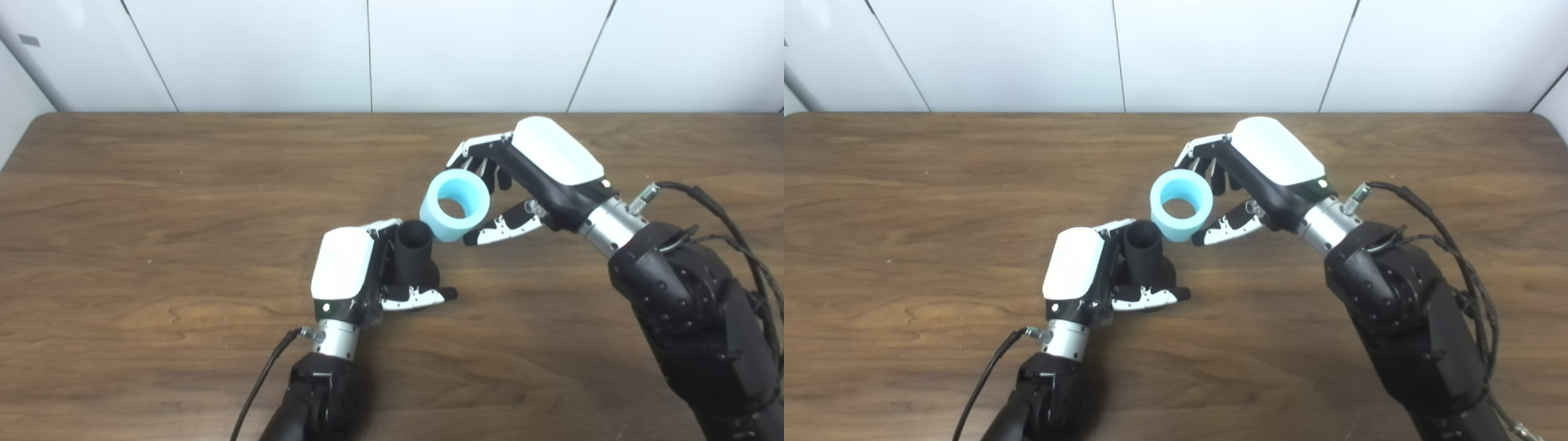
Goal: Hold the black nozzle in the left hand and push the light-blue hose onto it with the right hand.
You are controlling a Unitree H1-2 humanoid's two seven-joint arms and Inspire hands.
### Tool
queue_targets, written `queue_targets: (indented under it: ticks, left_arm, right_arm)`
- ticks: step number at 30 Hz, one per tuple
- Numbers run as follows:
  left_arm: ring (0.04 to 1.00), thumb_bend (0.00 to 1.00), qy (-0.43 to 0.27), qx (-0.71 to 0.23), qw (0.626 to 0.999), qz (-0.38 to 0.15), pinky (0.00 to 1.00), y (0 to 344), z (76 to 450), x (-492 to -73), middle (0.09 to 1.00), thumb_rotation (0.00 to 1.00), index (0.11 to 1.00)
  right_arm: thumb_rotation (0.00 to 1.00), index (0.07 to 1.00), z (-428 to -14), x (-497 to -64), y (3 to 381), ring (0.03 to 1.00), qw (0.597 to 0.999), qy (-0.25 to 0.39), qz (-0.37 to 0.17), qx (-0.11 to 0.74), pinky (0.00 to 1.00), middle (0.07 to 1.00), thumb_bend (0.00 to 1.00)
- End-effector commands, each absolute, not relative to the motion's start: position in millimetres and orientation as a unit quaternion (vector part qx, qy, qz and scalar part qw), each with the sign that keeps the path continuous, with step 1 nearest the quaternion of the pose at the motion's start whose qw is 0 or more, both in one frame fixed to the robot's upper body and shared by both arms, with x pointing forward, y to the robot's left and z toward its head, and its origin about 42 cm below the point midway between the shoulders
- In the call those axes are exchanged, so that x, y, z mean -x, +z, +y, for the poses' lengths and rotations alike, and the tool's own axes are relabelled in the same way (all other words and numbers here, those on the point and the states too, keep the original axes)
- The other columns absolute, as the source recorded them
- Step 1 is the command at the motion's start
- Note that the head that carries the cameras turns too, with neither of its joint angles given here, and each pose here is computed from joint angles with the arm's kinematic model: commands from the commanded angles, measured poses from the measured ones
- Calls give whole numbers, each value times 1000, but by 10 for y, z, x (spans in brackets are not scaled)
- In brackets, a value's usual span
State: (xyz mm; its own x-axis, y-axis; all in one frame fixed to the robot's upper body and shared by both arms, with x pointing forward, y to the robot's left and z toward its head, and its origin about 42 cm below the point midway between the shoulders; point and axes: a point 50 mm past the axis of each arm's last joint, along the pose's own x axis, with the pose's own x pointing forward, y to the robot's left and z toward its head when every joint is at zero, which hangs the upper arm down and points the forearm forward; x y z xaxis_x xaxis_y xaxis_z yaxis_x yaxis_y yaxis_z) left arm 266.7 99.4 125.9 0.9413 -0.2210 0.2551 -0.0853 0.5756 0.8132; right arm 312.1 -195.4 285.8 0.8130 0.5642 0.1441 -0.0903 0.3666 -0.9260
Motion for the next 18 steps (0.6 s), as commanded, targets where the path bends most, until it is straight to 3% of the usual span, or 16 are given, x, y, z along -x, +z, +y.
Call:
queue_targets:
  ticks: [1, 12, 15, 18]
  left_arm:
    - [474, 525, -54, -468, 870, -145, 415, 1102, 970, -2597, 445, 0, 499]
    - [469, 525, -53, -471, 868, -146, 408, 1103, 964, -2600, 446, 0, 499]
    - [477, 525, -54, -471, 869, -145, 413, 1101, 963, -2600, 450, 0, 498]
    - [472, 525, -53, -469, 870, -146, 412, 1102, 963, -2600, 444, 0, 500]
  right_arm:
    - [0, 569, -1880, -3076, 2906, 403, 779, 227, -261, 523, 292, 508, 490]
    - [0, 553, -1882, -3059, 2887, 363, 791, 208, -266, 511, 300, 480, 489]
    - [0, 510, -1886, -3059, 2869, 273, 791, 201, -270, 510, 205, 461, 518]
    - [0, 504, -1893, -3059, 2870, 244, 794, 199, -269, 507, 199, 395, 523]
